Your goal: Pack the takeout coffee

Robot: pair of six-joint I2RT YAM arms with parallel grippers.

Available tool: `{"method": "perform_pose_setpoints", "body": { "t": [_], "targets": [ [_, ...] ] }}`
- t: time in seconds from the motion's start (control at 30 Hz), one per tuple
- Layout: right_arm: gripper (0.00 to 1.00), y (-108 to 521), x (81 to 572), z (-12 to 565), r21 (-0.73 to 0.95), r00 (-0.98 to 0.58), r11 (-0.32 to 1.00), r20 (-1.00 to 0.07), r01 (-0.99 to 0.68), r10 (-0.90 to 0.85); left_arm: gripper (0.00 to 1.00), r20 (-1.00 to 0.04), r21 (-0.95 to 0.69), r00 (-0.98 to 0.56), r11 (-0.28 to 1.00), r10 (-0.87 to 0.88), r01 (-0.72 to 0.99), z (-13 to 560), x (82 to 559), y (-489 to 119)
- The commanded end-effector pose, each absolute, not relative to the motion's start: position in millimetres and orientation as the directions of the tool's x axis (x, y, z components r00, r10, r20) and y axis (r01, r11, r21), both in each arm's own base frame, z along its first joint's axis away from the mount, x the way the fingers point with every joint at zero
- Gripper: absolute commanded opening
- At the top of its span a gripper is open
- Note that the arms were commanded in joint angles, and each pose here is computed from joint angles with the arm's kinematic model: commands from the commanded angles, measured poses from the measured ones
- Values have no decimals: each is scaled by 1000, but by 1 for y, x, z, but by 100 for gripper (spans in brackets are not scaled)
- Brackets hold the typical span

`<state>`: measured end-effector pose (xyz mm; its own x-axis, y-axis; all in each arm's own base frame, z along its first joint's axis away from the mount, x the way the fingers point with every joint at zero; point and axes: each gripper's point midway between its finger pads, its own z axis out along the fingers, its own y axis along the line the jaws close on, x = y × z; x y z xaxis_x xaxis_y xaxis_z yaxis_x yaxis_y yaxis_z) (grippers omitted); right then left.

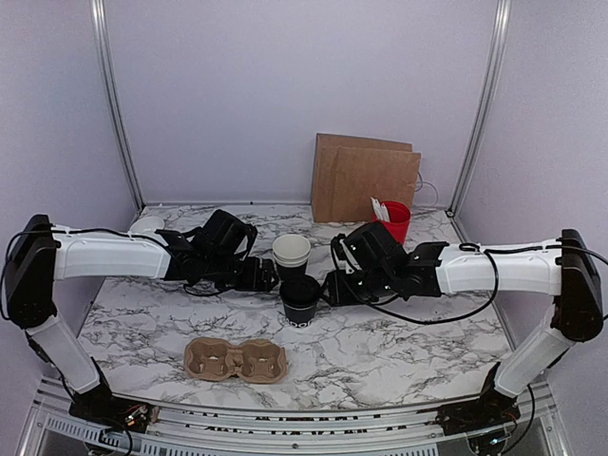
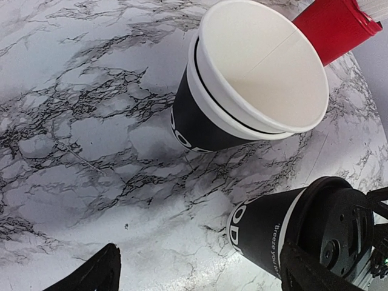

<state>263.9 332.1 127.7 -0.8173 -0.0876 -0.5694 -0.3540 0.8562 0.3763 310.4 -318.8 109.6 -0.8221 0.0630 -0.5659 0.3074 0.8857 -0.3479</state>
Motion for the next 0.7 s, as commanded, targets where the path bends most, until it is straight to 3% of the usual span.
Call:
{"method": "perform_pose_setpoints", "body": {
  "t": [0.0,0.23,0.67],
  "targets": [
    [44,344,265,139,390,-804,838,-588,-382,-92,92,-591,-328,-805,899,44,290,123,309,-308],
    [44,348,262,132,397,-810,836,-579,-378,-92,93,-643,-363,-764,856,54,367,149,306,-325],
    [44,350,267,138,405,-800,836,-597,-369,-64,93,-605,-385,-779,795,166,469,119,281,-367]
  ]
}}
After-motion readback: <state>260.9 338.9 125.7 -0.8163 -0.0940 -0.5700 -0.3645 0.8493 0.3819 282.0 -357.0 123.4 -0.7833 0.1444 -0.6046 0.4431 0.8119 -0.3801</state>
